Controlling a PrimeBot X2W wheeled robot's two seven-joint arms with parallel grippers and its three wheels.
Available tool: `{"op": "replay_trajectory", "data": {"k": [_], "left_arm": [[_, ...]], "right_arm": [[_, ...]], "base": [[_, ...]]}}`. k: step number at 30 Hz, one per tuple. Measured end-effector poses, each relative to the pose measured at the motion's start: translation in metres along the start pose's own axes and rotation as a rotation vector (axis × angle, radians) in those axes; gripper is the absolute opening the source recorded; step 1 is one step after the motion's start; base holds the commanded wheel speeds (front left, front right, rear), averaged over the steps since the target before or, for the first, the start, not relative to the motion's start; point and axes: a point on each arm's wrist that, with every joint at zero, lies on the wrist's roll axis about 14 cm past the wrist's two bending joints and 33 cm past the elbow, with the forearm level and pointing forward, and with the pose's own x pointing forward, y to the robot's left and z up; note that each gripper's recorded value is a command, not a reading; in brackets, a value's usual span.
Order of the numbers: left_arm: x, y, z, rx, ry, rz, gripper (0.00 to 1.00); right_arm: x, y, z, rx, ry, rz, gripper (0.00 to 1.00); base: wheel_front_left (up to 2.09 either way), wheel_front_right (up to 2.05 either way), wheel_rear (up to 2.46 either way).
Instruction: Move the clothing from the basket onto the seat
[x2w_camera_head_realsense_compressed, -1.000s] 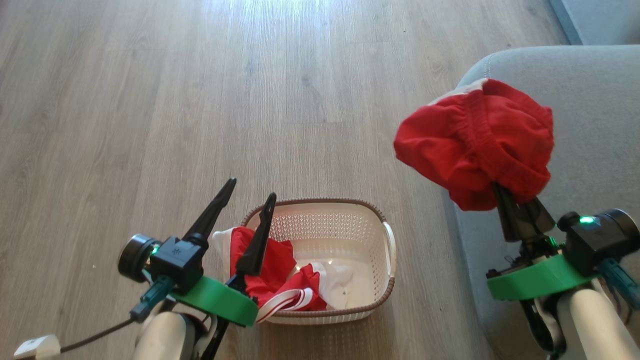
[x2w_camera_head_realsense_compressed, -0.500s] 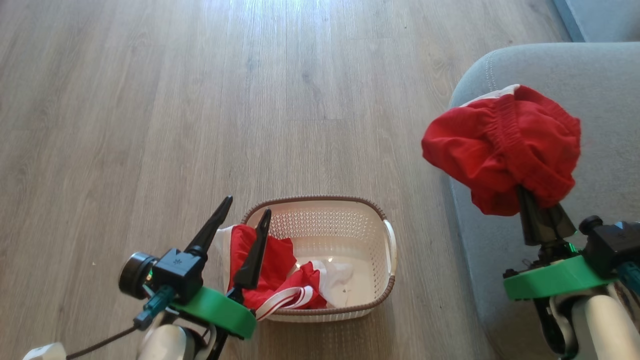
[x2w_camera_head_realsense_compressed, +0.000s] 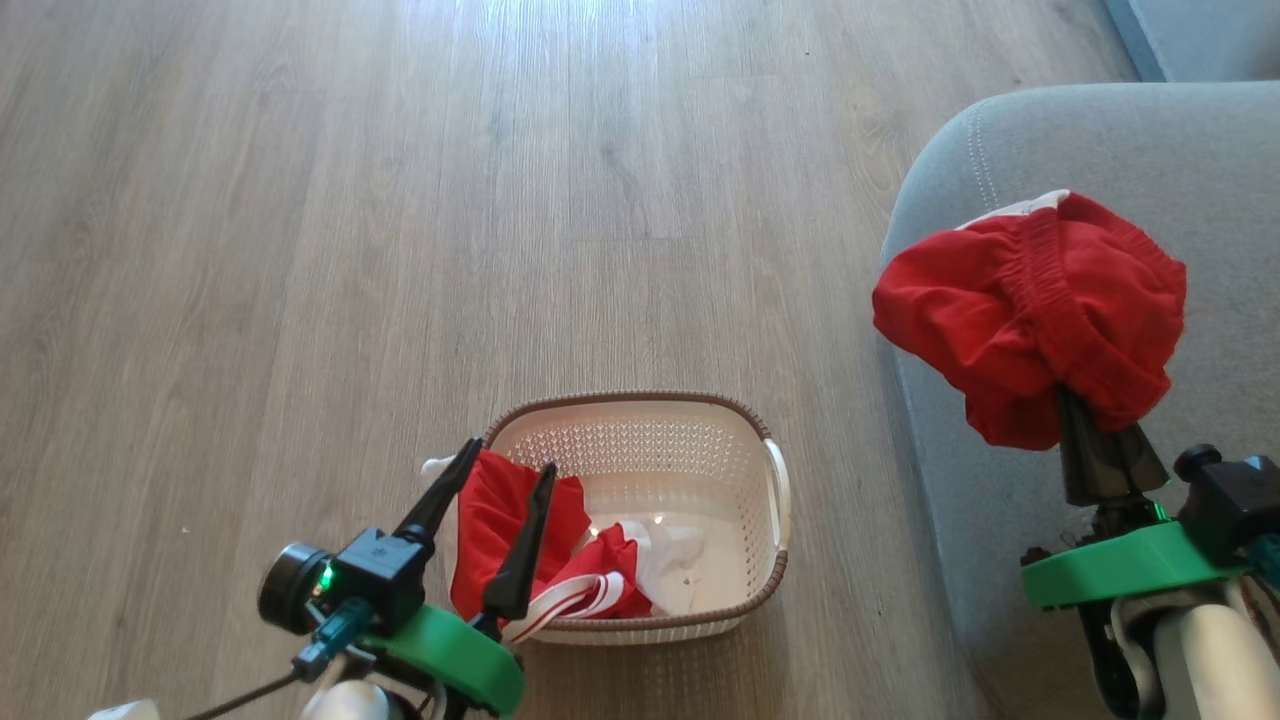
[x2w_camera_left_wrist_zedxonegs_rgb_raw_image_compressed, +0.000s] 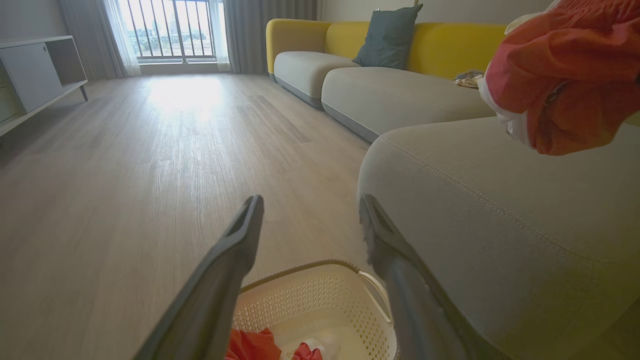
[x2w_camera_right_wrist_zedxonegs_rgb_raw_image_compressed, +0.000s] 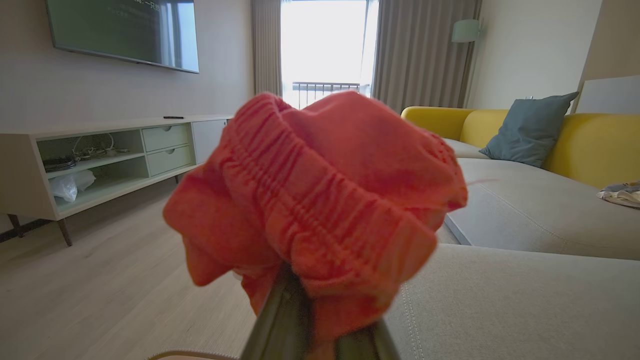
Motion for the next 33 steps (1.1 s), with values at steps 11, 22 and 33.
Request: {"op": "replay_trajectory", "data": {"k": [11, 22, 33], "left_arm": [[-0.008, -0.041, -0.013, -0.008, 0.042, -0.127, 1.00], [-0.013, -0.048, -0.026, -0.017, 0.086, -0.150, 1.00], [-0.011, -0.051, -0.028, -0.021, 0.090, -0.160, 1.00]], "right_arm": [[-0.005, -0.015, -0.003, -0.009, 0.012, -0.053, 0.00], [-0.010, -0.019, -0.013, -0.003, 0.044, -0.073, 0.00], [-0.013, -0.024, -0.014, -0.005, 0.046, -0.090, 0.00]], "base": [[0.00, 0.00, 0.00], [0.00, 0.00, 0.00], [0.00, 0.00, 0.00]]}}
